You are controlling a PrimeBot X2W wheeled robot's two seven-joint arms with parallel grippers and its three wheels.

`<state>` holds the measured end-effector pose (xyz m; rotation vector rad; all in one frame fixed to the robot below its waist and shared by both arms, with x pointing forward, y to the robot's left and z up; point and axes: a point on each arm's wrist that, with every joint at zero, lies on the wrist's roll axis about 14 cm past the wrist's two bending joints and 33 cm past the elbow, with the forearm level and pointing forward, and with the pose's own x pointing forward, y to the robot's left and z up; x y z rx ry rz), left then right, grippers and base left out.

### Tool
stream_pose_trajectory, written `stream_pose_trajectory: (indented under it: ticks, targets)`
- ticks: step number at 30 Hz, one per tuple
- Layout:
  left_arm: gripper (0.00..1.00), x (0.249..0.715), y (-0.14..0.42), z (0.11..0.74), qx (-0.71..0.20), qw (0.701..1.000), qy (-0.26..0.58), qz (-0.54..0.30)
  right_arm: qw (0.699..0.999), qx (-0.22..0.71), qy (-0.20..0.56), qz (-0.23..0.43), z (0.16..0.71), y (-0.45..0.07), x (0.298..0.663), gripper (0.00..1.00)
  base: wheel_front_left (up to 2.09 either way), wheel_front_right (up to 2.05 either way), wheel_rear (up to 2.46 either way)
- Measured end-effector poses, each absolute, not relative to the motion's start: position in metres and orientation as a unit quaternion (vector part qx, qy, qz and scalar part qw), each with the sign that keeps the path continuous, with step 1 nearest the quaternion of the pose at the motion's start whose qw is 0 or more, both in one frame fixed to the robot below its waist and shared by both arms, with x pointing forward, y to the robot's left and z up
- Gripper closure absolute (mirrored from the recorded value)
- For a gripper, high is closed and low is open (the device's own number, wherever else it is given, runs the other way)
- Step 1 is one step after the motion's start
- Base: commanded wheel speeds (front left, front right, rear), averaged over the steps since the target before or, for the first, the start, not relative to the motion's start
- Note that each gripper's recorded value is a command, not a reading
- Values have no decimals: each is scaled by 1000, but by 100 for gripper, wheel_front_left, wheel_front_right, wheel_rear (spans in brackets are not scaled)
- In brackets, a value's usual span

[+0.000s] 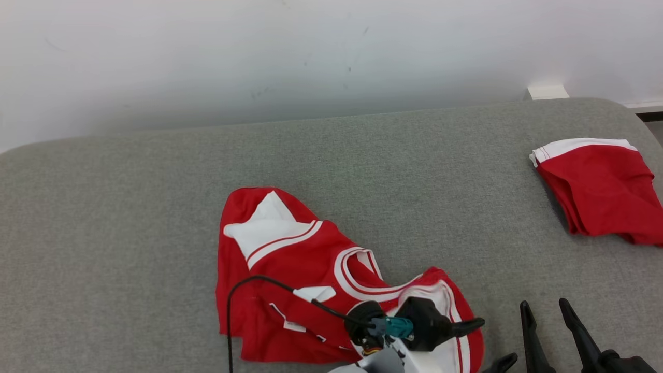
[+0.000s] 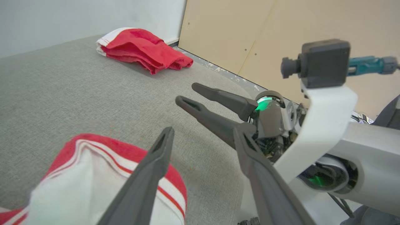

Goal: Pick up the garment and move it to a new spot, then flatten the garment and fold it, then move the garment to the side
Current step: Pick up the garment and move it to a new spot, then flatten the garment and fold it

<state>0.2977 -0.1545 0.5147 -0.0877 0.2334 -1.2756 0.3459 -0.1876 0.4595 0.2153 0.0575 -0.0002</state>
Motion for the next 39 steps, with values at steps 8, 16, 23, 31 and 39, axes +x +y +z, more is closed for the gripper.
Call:
stream_pose_trajectory:
  ticks: [8, 16, 23, 31, 39]
  targets:
    - [0, 327, -129, 537, -103, 845, 58, -521, 994, 106, 22, 0, 463, -189, 349, 0, 0, 0, 0]
    - [0, 385, -21, 525, -104, 947, 9, -305, 995, 100, 7, -1, 472, -192, 348, 0, 0, 0, 0]
    - [0, 382, 58, 498, -83, 983, 21, -164, 996, 90, 5, -1, 474, -194, 346, 0, 0, 0, 0]
    - [0, 351, 134, 477, -59, 997, 29, -38, 996, 87, -1, 1, 477, -195, 343, 0, 0, 0, 0]
    - [0, 341, 153, 472, -51, 998, 25, -18, 996, 86, 1, 15, 477, -186, 346, 0, 0, 0, 0]
